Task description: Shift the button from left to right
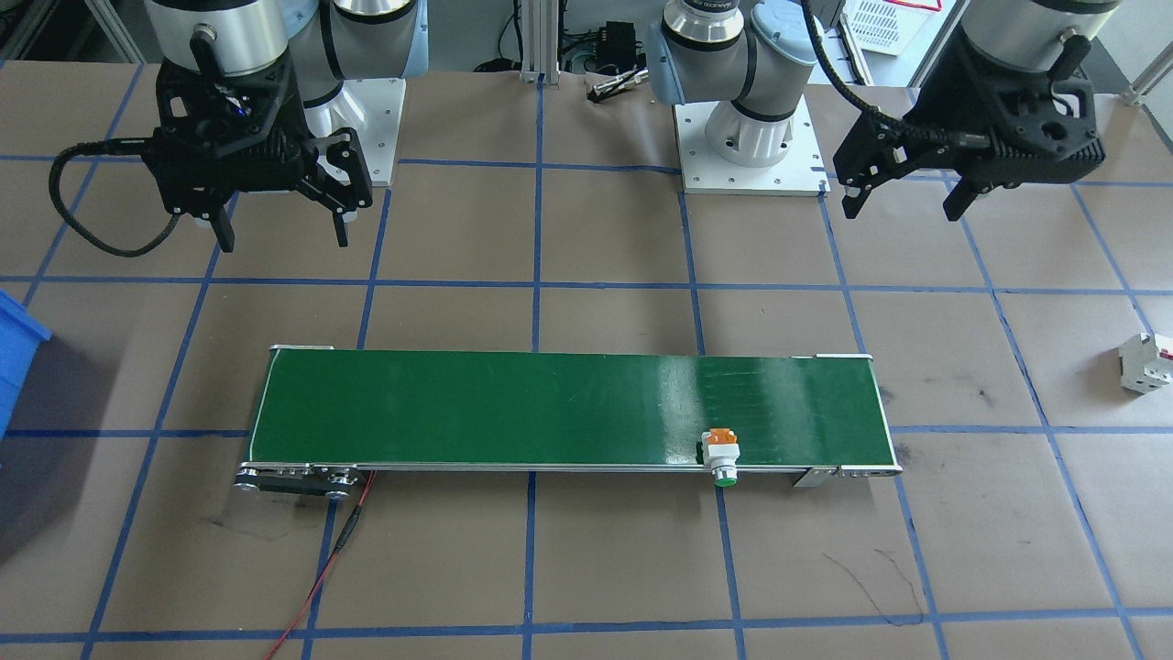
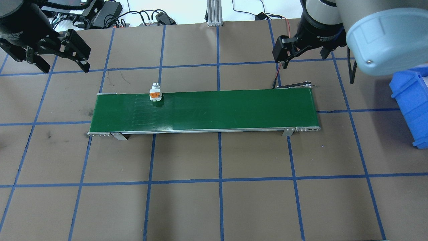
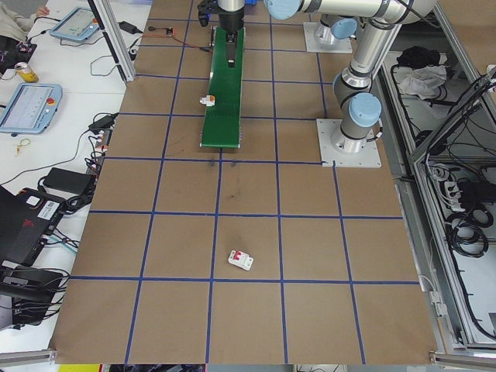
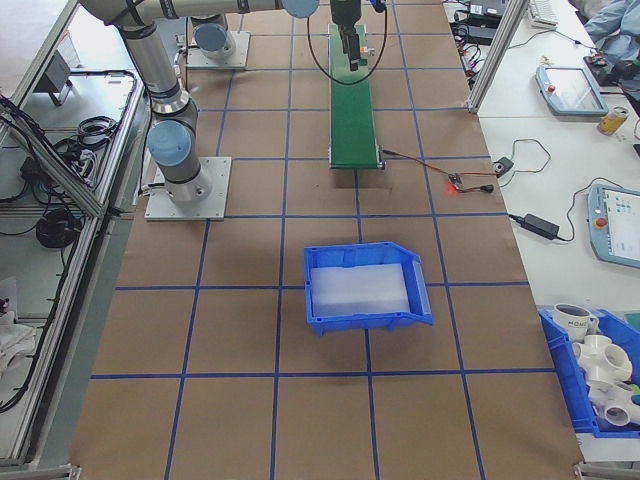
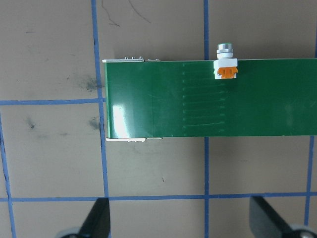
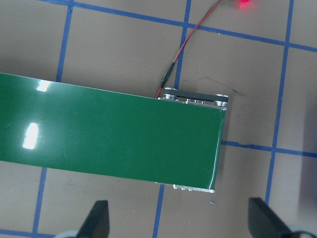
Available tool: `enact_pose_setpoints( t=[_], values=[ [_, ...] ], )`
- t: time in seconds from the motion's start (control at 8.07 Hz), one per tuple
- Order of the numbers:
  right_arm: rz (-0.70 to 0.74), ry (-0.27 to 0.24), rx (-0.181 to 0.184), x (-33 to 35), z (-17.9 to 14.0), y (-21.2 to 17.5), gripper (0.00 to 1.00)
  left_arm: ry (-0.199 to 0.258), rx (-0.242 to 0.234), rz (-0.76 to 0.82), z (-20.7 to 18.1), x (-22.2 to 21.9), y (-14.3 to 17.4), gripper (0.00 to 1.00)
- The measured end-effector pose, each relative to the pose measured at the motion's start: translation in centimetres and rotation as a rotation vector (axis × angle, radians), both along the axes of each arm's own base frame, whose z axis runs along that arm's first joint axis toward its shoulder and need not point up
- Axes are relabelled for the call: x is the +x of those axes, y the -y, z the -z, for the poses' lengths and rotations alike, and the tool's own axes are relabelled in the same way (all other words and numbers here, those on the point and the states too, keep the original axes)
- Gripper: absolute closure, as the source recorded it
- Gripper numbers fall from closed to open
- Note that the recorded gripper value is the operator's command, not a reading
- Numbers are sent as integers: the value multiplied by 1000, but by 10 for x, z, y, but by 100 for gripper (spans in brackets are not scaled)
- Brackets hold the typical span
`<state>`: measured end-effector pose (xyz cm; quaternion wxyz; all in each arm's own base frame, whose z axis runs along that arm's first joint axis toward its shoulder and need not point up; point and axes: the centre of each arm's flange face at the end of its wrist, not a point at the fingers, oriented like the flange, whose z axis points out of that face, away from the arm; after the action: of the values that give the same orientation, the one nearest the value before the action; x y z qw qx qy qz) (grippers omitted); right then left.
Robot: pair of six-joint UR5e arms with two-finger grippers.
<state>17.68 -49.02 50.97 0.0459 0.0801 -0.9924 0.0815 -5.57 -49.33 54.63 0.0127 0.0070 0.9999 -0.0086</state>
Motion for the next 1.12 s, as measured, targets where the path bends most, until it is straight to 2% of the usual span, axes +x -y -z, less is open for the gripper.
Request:
enact_pose_setpoints(
  t=[0.37, 0.5, 0.62, 0.74, 0.87, 0.99, 1.12],
  values=[
    [-6, 68, -61, 10, 21, 33, 0, 20, -12, -6, -8, 1, -5, 0],
    [-12, 99, -60, 14, 36, 45, 0, 25, -9, -7, -7, 2, -5, 0],
    [-20, 147, -36, 20, 55, 56, 0, 27, -9, -10, -8, 2, -5, 0],
    [-24, 191, -6, 26, 78, 66, 11, 28, -7, -9, -7, 2, -4, 0],
    [-24, 216, 18, 30, 103, 77, 5, 32, -5, -8, -6, 3, -4, 0],
    [-21, 227, 35, 32, 128, 86, 0, 69, -2, -6, -7, 7, -5, 0],
    [-16, 230, 49, 32, 154, 91, 0, 147, 9, -5, -7, 14, -5, 0]
  ],
)
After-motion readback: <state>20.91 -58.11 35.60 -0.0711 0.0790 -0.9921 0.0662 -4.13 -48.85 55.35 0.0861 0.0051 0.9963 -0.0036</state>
